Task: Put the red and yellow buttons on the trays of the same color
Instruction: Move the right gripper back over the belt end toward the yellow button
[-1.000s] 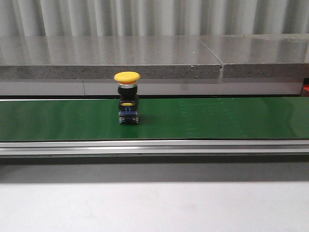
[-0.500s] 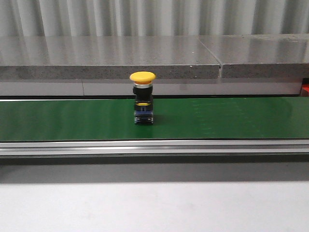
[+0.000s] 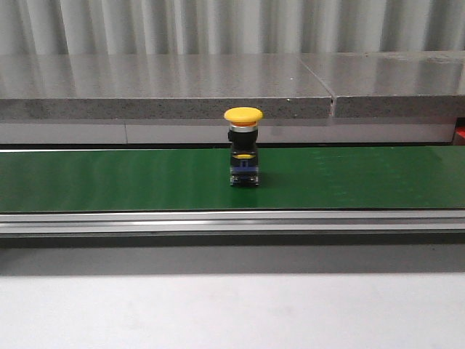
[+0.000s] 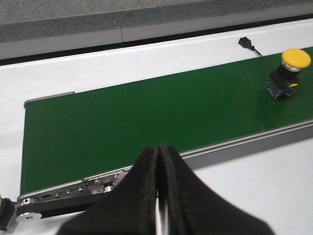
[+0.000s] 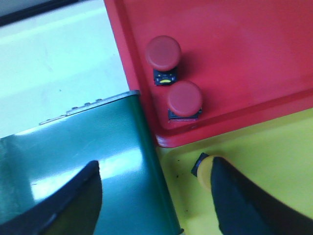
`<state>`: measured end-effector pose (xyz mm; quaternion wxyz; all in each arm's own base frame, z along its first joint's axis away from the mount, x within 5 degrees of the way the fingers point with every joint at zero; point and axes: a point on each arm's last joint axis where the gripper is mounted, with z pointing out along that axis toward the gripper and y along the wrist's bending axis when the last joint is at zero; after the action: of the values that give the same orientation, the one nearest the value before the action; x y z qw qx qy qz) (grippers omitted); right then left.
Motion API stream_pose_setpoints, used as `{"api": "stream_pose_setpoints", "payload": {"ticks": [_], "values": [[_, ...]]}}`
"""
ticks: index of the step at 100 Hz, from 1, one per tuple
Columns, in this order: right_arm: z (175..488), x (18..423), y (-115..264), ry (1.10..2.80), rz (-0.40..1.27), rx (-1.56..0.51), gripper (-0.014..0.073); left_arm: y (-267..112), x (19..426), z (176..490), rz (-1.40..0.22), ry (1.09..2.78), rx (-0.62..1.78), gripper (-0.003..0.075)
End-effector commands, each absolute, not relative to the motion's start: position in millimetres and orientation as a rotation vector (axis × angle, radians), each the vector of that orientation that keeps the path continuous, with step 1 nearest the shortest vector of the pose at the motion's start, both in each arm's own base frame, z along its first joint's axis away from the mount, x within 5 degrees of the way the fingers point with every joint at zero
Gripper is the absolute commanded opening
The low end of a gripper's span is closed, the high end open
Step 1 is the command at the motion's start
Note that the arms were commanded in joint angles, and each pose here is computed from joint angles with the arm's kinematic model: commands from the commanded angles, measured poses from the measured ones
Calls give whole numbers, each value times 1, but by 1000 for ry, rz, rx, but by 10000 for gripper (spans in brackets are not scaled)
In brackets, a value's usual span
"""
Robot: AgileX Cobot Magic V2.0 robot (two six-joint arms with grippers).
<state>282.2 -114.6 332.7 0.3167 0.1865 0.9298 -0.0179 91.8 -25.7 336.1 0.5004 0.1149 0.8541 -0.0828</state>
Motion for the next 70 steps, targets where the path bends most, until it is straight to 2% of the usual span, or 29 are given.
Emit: {"api": "stream_pose_setpoints", "payload": {"ticks": [1, 18, 34, 70], "values": [[365, 266, -107, 2289, -56, 477, 486, -27, 93, 349, -215, 1976, 265, -20], [383, 244, -91, 2229, -40, 443, 486, -27, 93, 349, -215, 1976, 265, -20], [390, 241, -68, 2224, 6, 356, 486, -27, 93, 349, -215, 1976, 265, -20], [375, 251, 4, 2405, 178, 19, 486, -27, 93, 349, -215, 1976, 265, -20]]}}
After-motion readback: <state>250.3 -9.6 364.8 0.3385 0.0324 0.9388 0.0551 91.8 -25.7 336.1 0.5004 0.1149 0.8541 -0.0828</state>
